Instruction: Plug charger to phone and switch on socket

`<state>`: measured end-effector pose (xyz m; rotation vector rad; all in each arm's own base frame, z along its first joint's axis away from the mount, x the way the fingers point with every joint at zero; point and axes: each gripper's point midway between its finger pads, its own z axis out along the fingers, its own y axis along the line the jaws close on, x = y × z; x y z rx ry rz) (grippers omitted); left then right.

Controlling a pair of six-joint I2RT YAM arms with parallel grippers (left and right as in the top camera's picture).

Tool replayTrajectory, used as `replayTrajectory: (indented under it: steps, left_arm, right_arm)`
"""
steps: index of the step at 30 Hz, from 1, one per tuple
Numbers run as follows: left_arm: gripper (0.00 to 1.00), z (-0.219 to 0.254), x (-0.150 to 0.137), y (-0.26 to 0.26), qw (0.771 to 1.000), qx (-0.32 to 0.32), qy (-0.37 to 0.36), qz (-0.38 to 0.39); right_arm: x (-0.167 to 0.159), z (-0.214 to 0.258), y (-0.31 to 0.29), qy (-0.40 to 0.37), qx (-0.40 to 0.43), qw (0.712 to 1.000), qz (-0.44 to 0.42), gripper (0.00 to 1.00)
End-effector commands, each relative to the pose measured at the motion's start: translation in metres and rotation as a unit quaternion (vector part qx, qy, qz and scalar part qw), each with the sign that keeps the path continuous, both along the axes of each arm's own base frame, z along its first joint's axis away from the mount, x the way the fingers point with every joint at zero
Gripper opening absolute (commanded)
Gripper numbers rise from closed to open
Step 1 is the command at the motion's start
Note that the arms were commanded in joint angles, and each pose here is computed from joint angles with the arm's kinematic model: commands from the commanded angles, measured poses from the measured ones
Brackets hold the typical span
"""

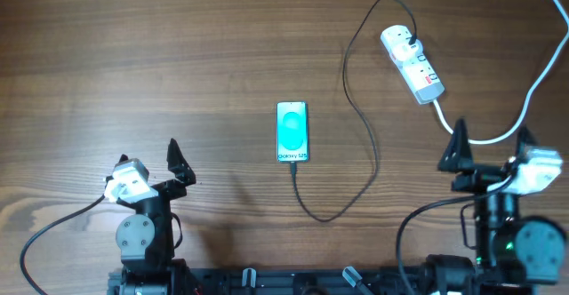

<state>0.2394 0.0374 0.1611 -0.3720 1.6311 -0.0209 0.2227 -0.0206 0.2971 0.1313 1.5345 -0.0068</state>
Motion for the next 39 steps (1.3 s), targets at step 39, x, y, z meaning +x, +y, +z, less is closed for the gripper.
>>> replayTrajectory:
  steps: [39]
  left_arm:
    - [1.0,-0.002,-0.001,0.004,1.0,-0.002,0.0,0.01]
  right_arm:
    - [0.023,-0.122,-0.004,0.012,0.027,1.0,0.004,1.0]
